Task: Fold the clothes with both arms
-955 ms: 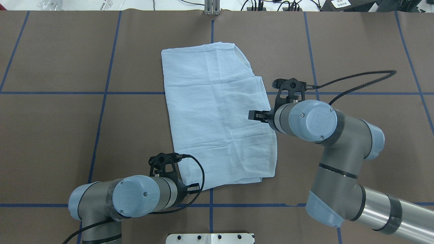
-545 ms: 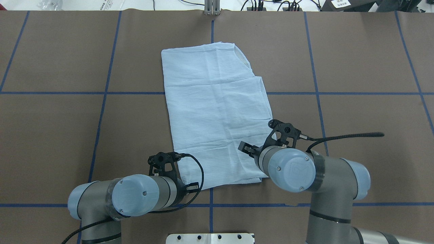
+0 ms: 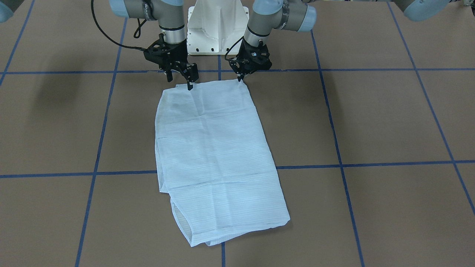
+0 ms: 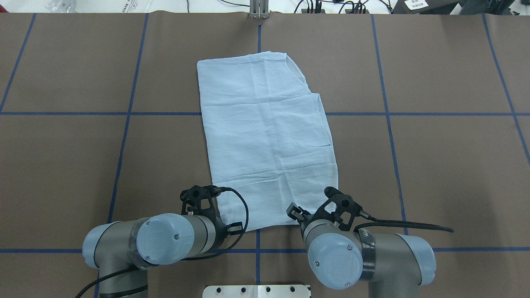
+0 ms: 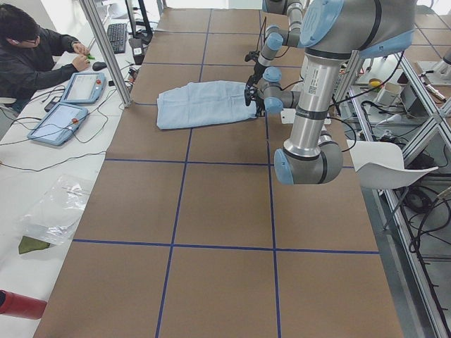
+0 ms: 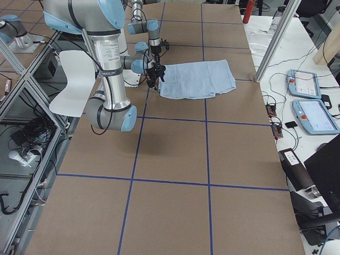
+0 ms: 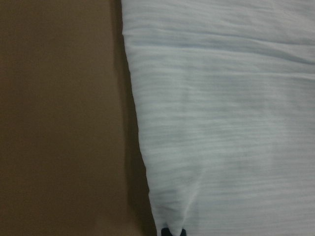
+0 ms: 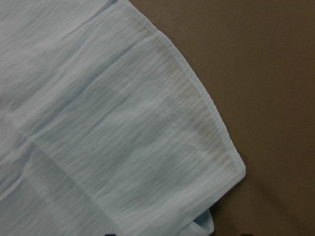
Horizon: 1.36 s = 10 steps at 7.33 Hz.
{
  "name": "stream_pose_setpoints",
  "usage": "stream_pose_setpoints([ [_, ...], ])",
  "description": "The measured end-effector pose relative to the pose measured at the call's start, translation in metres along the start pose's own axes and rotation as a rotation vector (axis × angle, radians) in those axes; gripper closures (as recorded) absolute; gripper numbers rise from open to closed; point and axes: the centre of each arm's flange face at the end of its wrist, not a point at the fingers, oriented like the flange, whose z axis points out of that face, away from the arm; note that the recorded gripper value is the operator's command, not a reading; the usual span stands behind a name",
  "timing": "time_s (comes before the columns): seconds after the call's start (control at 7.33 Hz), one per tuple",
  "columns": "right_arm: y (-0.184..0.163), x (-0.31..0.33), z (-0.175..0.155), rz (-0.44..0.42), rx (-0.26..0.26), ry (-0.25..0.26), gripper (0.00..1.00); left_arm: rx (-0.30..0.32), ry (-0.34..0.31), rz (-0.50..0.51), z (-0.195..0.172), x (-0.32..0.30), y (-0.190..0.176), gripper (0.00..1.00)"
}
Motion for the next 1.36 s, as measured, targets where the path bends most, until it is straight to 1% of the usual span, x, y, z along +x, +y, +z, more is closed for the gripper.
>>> stream_pose_setpoints([
  [0.27,0.007,0.003,0.003,0.014,0.008,0.003,0.38,0.000,0.002,0.000,0.000,0.000,0.001,1.00],
  [0.55,0.004,-0.003,0.003,0.027,0.016,-0.005,0.39,0.000,0.002,0.001,0.000,0.000,0.001,1.00],
  [0.95,-0.002,-0.004,0.011,0.033,0.035,0.003,0.39,0.000,0.004,0.002,-0.001,0.001,0.001,1.00],
  [1.09,-0.002,-0.004,0.014,0.031,0.041,0.006,0.53,0.000,0.004,0.003,-0.001,0.002,0.001,1.00],
  [1.23,-0.001,-0.005,0.015,0.036,0.044,0.005,1.00,-0.001,0.005,0.003,-0.001,0.002,0.001,1.00],
  [1.36,-0.001,-0.007,0.014,0.053,0.044,0.001,1.00,-0.001,0.004,0.003,-0.001,0.002,0.001,1.00],
])
